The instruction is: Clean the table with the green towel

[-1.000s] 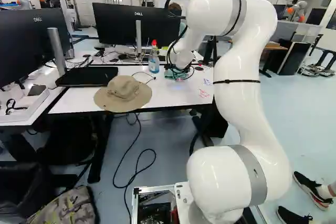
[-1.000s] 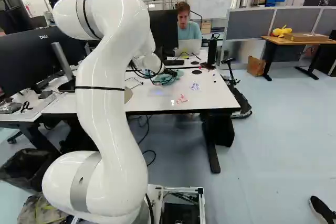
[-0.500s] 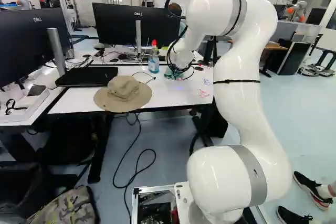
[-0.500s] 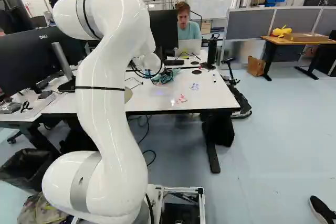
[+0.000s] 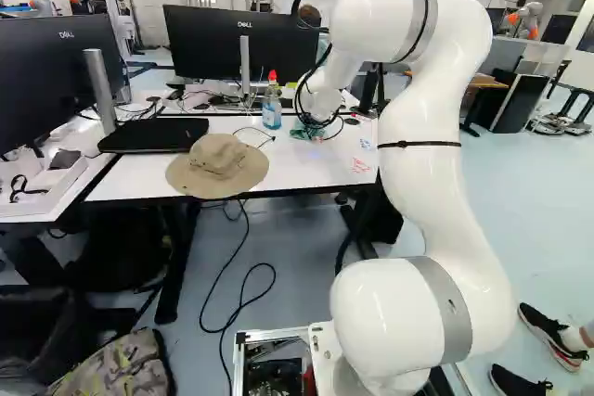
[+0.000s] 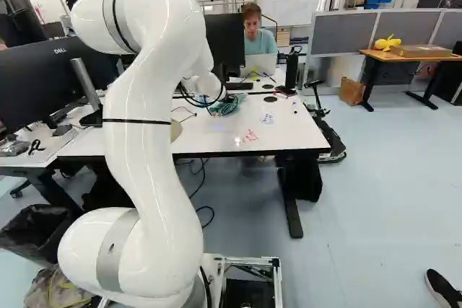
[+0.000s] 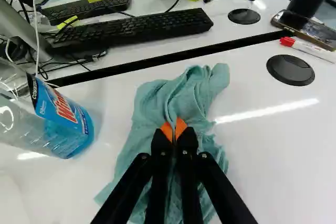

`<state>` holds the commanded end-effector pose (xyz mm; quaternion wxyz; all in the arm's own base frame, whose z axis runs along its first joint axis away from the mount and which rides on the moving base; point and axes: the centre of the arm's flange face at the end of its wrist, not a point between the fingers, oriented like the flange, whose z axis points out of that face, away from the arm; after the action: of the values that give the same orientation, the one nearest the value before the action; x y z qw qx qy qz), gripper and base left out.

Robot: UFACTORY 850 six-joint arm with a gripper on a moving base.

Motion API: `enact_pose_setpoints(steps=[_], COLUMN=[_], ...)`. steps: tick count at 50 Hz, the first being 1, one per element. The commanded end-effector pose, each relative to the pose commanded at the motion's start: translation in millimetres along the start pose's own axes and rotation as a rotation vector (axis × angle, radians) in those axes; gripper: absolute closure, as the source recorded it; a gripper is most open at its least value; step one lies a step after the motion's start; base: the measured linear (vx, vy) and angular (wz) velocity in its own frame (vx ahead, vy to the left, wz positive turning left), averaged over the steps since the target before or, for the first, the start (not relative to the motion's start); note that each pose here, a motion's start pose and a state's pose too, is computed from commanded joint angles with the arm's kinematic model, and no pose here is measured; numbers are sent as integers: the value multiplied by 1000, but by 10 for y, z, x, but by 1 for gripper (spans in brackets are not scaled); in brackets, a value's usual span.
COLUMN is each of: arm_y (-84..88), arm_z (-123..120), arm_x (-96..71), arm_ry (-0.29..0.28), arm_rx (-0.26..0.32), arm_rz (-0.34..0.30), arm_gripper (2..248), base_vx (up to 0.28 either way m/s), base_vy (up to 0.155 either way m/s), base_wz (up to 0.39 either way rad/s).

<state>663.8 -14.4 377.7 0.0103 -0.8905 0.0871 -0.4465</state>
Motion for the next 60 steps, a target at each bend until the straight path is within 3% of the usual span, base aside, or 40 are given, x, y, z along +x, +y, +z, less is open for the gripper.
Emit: enact_pose_setpoints(steps=[60], arm_y=[-54], arm_z=[-545], arm_x=[511], arm_ry=[104], arm_rx=[16], arm_rz=[5], arm_gripper=[223], base_vx=[0], base_vy=[0], base_wz=[0])
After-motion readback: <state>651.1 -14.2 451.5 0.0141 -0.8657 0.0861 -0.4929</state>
